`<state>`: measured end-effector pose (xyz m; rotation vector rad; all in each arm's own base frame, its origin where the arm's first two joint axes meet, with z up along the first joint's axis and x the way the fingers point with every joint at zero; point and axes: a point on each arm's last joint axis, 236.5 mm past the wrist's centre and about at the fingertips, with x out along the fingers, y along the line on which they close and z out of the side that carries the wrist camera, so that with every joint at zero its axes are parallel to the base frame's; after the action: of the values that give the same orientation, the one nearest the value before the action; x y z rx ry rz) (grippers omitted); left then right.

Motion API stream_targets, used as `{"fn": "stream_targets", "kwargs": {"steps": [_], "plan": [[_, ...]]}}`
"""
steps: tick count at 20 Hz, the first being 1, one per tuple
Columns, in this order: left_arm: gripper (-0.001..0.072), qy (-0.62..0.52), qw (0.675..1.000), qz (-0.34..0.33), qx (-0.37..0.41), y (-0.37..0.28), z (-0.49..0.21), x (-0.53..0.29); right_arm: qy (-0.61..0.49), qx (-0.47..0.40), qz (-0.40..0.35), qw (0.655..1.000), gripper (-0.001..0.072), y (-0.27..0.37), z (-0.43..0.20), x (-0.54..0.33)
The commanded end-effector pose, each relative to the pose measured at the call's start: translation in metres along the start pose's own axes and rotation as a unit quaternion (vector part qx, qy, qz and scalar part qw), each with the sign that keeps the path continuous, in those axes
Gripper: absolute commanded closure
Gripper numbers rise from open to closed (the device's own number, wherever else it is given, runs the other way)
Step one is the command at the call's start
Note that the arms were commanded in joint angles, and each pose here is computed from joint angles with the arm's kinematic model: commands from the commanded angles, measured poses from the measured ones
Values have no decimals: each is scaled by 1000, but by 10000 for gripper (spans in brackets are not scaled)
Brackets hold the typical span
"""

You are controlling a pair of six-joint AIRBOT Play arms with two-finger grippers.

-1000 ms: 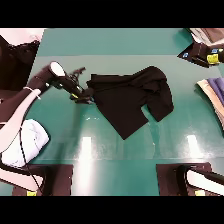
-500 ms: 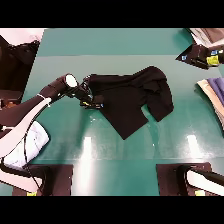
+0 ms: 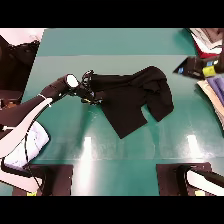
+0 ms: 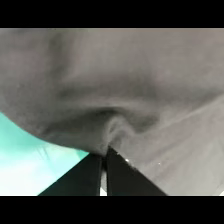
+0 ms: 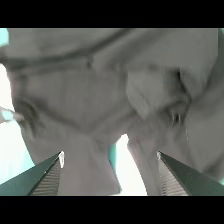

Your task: Fold the shirts.

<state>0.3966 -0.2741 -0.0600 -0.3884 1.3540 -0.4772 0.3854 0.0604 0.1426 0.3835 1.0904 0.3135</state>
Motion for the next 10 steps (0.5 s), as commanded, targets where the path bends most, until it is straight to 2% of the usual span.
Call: {"fn": "stream_targets", "kwargs": {"steps": [1, 6, 7, 8, 10], "plan": [[684, 12, 999, 4, 40, -7, 1, -11, 87, 50, -68, 993, 56, -46, -67, 28], [684, -5, 998, -3, 68, -23, 12, -32, 167, 142, -98, 971, 66, -83, -158, 79], [683, -4, 998, -3, 69, -24, 11, -33, 168, 147, -101, 970, 183, -86, -167, 88], [684, -1, 998, -3, 69, -24, 10, -33, 166, 148, -103, 970, 216, -88, -172, 96], [683, 5, 998, -3, 69, -23, 7, -33, 155, 154, -107, 970, 216, -88, -176, 108]]}}
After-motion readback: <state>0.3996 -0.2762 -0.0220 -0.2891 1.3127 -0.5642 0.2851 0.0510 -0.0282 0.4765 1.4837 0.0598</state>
